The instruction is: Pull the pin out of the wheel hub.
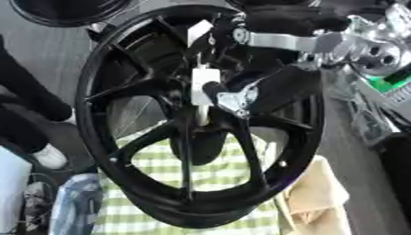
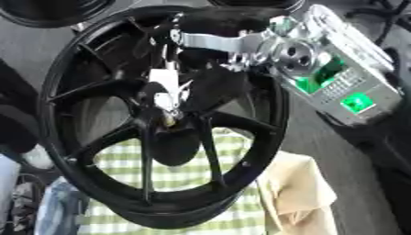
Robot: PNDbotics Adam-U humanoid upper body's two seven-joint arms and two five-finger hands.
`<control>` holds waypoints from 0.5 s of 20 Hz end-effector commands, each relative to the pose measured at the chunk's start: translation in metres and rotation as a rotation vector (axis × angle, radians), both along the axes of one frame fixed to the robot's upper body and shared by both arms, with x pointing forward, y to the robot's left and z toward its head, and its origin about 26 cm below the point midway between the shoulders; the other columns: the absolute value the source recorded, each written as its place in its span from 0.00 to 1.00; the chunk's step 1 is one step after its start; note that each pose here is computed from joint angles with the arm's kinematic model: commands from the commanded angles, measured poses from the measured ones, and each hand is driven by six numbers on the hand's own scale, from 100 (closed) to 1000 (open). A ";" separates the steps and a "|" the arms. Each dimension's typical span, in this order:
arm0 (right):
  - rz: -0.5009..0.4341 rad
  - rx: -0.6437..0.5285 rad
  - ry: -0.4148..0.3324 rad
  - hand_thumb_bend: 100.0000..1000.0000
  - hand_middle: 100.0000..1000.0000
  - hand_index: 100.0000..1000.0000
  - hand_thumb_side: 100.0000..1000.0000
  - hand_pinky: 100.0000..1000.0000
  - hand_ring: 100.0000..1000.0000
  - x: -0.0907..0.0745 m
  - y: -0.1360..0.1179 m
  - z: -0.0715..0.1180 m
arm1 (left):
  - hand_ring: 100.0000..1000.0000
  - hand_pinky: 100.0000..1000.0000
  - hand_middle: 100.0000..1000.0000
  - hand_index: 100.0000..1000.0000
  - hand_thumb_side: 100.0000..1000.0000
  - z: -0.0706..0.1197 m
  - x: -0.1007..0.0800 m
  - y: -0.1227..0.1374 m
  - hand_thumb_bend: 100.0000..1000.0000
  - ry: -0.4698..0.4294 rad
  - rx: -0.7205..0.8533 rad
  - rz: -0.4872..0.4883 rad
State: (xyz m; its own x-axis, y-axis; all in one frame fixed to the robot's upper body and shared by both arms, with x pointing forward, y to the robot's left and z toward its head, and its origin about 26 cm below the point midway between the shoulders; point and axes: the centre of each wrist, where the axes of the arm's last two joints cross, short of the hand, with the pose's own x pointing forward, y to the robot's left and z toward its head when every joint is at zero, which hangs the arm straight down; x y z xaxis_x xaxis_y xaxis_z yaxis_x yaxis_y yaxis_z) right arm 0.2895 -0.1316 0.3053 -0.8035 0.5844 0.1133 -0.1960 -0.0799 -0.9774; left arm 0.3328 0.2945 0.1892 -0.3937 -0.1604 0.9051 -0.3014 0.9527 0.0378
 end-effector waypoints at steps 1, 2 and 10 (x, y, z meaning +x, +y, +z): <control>-0.012 0.013 -0.030 0.00 0.72 0.90 0.62 0.84 0.76 -0.003 -0.002 0.007 | 0.59 0.68 0.57 0.67 0.77 0.010 -0.001 0.001 0.03 -0.029 0.014 -0.008; -0.014 0.014 -0.031 0.00 0.72 0.90 0.62 0.84 0.76 -0.003 -0.002 0.007 | 0.59 0.68 0.57 0.67 0.77 0.010 -0.001 0.001 0.03 -0.028 0.015 -0.008; -0.021 0.008 -0.041 0.00 0.74 0.90 0.62 0.85 0.79 -0.003 -0.002 0.006 | 0.59 0.68 0.57 0.66 0.77 0.011 -0.001 0.000 0.03 -0.029 0.015 -0.012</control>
State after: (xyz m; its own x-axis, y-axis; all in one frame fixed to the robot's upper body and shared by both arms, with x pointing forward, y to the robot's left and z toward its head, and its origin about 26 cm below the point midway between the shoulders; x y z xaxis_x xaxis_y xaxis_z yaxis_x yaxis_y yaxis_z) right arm 0.2896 -0.1310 0.3029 -0.7947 0.5968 0.1108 -0.1916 -0.0734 -0.9787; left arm 0.3329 0.2942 0.1894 -0.3923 -0.1604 0.9057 -0.2992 0.9534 0.0392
